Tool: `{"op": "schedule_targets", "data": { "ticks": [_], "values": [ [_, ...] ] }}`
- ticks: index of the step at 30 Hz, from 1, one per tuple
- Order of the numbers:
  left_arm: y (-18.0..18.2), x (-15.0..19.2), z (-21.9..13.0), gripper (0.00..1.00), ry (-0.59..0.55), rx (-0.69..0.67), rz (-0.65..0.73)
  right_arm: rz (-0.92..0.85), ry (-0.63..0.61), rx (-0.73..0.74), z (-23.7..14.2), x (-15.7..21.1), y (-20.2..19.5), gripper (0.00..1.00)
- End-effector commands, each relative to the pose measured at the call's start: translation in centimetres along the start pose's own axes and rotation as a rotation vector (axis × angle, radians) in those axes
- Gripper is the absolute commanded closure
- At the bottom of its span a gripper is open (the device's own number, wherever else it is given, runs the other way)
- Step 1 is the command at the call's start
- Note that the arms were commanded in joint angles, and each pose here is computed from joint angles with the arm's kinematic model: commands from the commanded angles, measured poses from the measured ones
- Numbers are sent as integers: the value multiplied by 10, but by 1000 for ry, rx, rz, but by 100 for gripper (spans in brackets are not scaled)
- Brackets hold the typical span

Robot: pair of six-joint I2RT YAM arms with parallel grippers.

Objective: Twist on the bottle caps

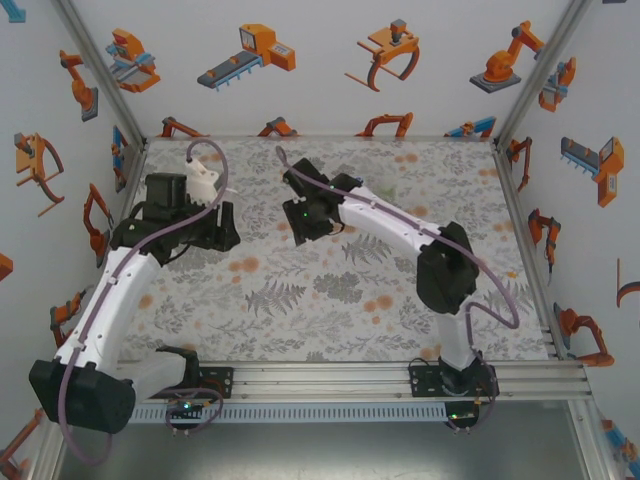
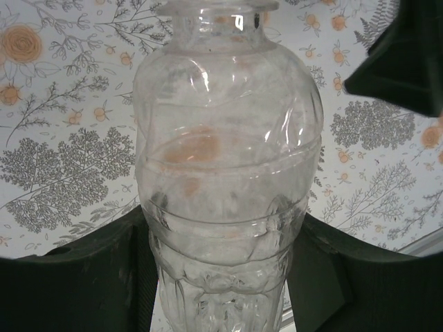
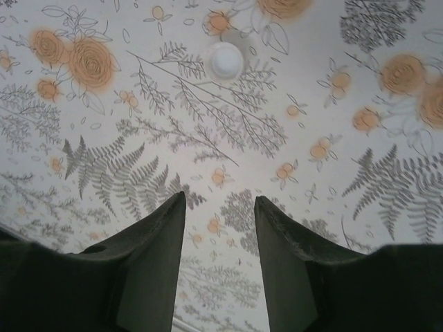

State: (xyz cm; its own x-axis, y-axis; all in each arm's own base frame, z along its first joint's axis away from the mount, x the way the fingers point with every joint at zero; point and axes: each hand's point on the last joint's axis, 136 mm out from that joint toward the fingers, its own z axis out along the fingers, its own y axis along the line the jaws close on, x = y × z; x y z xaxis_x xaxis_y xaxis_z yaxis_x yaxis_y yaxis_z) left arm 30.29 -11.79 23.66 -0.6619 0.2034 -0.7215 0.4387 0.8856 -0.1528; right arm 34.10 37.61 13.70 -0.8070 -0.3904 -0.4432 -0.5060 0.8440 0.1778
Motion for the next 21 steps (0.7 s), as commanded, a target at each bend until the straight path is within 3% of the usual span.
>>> {"op": "schedule_targets", "data": {
  "ticks": [1,10,14,21],
  "values": [
    [-4,-14,-9,100,-71,56,43,6,-69,49,7,-23,5,54],
    [4,-8,-5,100,-114,61,3,-5,-81,147,57,-36,-1,44],
    [1,-5,-8,100,-170,68,-17,1,-89,146,74,-40,0,44],
    [-1,0,-8,100,-170,72,-19,19,-71,149,101,-37,-3,48]
  ]
}}
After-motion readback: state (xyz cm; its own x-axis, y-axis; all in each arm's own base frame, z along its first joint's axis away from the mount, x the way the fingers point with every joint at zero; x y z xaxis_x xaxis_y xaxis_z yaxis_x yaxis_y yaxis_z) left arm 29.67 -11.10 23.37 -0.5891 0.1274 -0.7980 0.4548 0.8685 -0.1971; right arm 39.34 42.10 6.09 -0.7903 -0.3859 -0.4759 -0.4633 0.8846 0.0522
